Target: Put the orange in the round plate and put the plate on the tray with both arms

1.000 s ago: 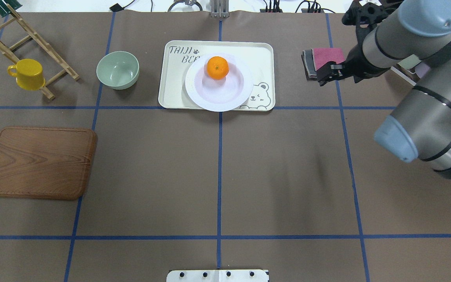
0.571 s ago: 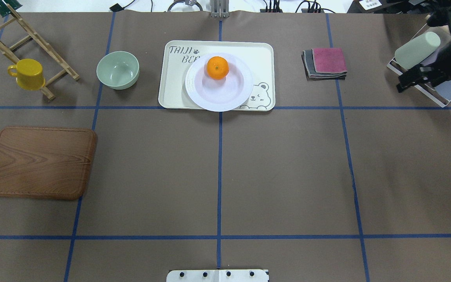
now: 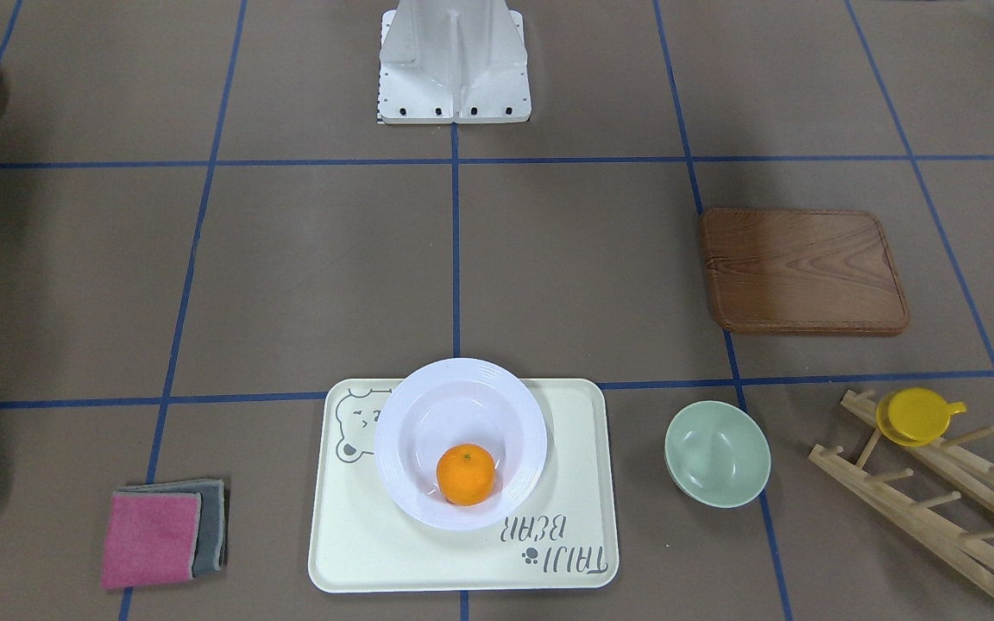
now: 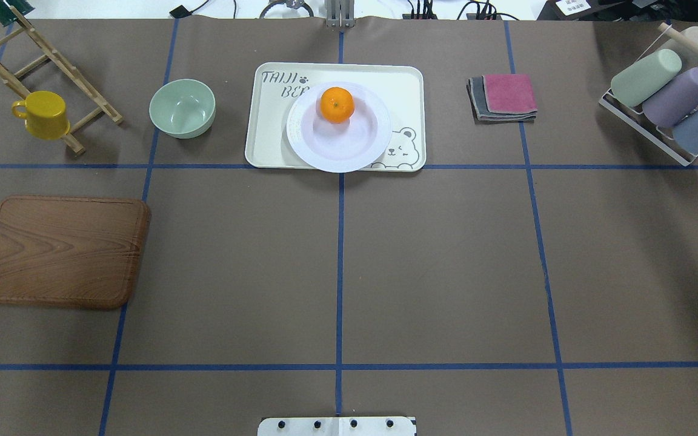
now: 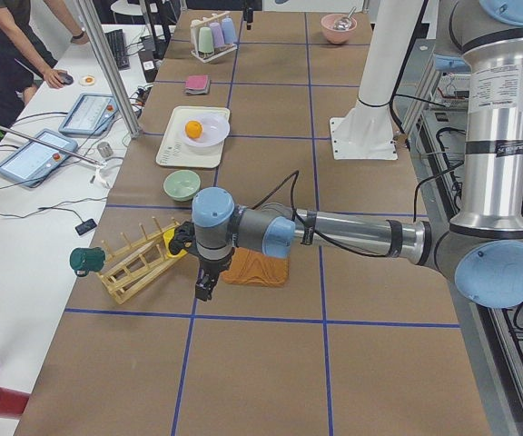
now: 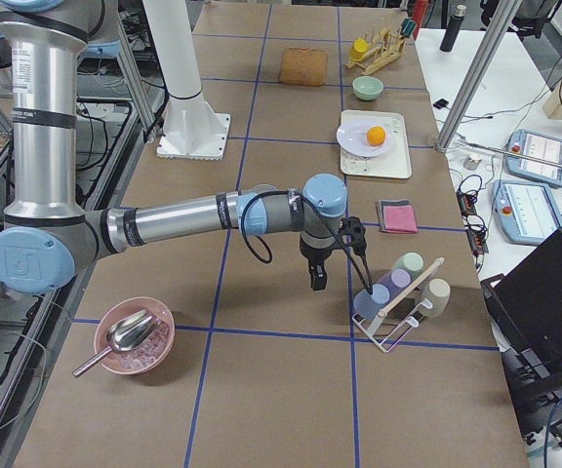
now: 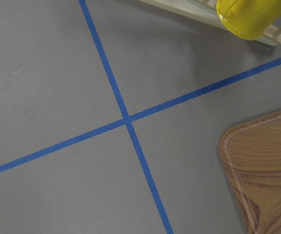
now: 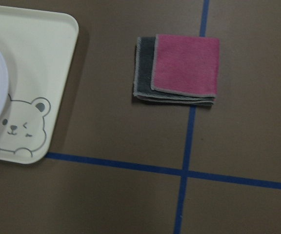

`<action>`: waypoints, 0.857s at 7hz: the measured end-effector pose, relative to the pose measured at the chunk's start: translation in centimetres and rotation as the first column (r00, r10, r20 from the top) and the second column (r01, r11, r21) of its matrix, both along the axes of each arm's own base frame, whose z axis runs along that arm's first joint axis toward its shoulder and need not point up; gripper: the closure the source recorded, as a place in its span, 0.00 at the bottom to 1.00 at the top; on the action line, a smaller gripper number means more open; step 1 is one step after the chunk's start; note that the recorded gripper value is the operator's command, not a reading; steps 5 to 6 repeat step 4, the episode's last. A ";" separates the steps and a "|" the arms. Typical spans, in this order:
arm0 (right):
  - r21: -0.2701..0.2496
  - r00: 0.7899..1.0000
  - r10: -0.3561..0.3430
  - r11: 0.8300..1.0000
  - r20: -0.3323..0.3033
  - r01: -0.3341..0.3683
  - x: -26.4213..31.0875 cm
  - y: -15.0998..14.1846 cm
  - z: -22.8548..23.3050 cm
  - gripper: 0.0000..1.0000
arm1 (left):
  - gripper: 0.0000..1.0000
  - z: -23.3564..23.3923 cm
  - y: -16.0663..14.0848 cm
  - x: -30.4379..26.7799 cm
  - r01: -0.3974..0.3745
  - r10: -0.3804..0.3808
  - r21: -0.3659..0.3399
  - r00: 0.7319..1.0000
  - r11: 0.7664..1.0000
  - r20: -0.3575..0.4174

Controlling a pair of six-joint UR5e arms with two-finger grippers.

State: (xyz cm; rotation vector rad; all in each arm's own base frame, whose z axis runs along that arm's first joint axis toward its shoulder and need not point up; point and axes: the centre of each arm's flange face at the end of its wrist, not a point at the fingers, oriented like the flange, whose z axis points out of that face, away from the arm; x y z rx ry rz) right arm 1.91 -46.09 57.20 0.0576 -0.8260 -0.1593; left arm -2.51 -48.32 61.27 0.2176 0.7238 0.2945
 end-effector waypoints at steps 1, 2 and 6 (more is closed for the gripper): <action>-0.027 1.000 0.008 1.000 0.001 -0.008 2.4 0.9 1.3 0.00 | 0.00 0.2 0.2 -0.2 0.007 -0.007 -0.008 1.000 1.000 0.000; -0.037 1.000 0.021 0.999 -0.001 -0.021 3.9 1.2 1.5 0.00 | 0.00 0.5 0.5 -0.3 0.012 -0.012 -0.016 1.000 1.000 0.000; -0.033 0.999 0.032 0.999 -0.006 -0.032 4.7 1.0 1.2 0.00 | 0.00 1.2 1.3 -0.5 0.014 -0.014 -0.030 1.000 0.999 0.001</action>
